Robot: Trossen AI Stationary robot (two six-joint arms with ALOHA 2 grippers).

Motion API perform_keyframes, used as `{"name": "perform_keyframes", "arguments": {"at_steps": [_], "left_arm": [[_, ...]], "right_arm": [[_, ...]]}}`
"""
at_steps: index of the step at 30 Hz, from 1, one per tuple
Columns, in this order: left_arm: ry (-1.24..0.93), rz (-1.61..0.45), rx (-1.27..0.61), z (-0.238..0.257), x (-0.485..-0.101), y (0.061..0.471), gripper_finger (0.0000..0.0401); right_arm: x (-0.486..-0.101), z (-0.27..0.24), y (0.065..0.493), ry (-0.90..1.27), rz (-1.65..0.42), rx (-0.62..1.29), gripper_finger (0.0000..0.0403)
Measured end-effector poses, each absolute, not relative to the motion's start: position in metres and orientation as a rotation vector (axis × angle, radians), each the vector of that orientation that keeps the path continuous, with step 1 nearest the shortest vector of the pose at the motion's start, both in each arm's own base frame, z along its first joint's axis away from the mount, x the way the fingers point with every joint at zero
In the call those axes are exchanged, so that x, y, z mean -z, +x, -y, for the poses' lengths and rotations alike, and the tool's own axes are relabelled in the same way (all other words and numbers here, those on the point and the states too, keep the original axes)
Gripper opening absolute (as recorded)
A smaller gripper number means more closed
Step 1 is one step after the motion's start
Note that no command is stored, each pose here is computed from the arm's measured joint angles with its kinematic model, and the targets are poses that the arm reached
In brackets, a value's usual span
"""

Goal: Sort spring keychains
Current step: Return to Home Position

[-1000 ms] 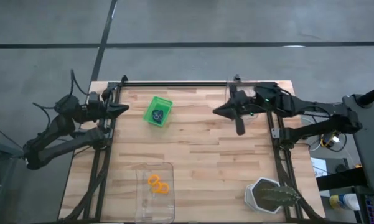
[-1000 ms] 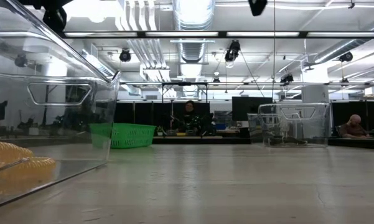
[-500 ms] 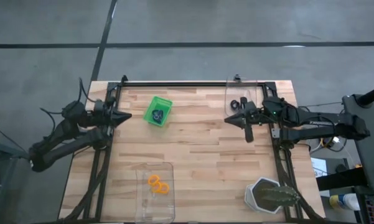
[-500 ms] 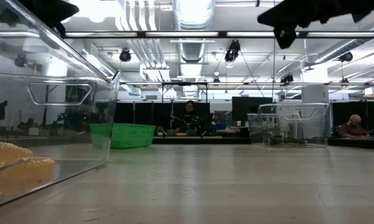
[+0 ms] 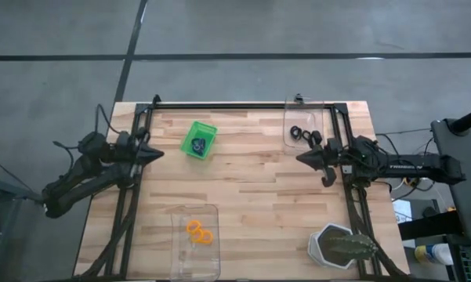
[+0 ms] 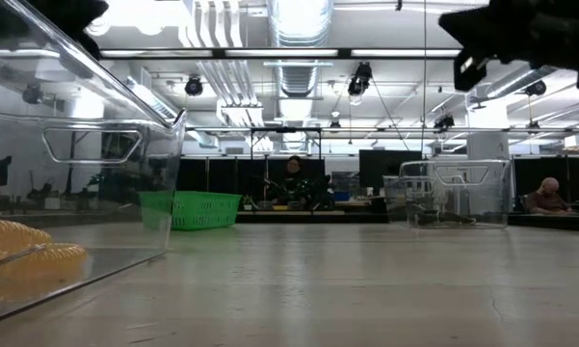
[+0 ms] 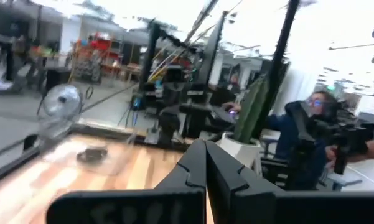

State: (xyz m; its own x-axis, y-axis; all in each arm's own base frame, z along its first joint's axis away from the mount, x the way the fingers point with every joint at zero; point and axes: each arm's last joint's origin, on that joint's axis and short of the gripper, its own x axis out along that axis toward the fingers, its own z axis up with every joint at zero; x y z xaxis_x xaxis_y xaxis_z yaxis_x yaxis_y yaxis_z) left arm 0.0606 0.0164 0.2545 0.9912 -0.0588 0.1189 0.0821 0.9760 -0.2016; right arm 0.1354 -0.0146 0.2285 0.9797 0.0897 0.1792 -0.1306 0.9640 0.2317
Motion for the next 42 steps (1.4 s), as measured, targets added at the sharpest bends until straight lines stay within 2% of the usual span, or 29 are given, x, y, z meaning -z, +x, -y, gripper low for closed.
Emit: {"name": "perform_keyframes", "arguments": {"at_steps": [3,9,15,20,30,42], "left_arm": [[-0.233,0.104,0.039,-0.018,-0.249,0.061,0.0000],[-0.295,0.209,-0.189,-0.030,-0.235,0.070,0.0000],[-0.359,0.267,-0.172,-0.037,-0.203,0.082,0.0000],[-0.369,0.294,-0.161,-0.038,-0.191,0.085,0.0000],[-0.373,0.173,-0.238,-0.041,-0.178,0.087,0.0000],[-0.357,0.160,-0.244,-0.041,-0.176,0.087,0.0000]], "right_arm": [[-0.216,0.012,0.129,0.269,0.150,-0.159,0.0009],[-0.201,0.010,0.122,0.263,0.149,-0.189,0.0009],[-0.189,0.009,0.117,0.266,0.153,-0.190,0.0009],[-0.191,0.009,0.114,0.237,0.182,-0.192,0.0009],[-0.181,0.010,0.115,0.228,0.112,-0.141,0.0009],[-0.179,0.010,0.116,0.237,0.087,-0.138,0.0009]]}}
